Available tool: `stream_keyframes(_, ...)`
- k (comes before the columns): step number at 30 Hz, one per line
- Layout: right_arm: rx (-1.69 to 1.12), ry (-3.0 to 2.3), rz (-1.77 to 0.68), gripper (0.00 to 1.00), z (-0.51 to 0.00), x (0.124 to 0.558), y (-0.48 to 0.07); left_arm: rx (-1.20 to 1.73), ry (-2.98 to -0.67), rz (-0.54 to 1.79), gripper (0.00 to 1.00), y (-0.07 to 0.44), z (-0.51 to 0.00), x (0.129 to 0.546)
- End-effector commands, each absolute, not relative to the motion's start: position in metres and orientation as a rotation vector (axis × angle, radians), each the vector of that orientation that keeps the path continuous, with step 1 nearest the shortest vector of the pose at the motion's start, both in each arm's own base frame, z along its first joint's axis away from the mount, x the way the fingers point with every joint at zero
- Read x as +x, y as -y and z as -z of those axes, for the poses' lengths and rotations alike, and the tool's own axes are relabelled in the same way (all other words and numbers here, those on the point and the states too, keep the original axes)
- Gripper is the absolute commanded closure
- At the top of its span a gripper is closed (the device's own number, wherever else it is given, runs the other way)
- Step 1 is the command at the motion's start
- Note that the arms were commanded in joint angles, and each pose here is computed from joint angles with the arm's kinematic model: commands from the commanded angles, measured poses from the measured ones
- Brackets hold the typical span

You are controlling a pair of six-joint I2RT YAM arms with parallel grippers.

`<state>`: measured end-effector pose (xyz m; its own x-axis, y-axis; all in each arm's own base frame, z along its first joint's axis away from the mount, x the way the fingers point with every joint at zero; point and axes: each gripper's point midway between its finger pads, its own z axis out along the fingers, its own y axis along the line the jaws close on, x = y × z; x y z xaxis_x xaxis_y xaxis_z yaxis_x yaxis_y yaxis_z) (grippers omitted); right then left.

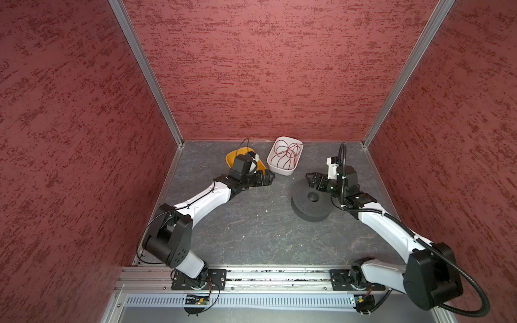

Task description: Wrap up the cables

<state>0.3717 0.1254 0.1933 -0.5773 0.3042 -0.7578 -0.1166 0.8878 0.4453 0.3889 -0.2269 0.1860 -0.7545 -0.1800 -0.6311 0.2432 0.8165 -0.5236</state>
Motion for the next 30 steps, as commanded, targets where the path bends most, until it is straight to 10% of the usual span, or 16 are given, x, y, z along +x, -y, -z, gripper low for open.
stream_keyframes(1,0.182,-2.049,-0.231,0.01,-0.205,0.387,-0.077,-0.014,-2.259,0.629,0.00,0.171,-0.198,0.402)
stream_keyframes(17,0.169,-1.848,0.160,0.01,-0.191,0.393,0.012,-0.238,-2.177,0.022,0.00,-0.017,-0.116,0.424)
stream_keyframes(30,0.165,-1.665,0.139,0.01,-0.154,0.386,0.024,-0.247,-1.883,-0.098,0.00,-0.033,-0.120,0.409)
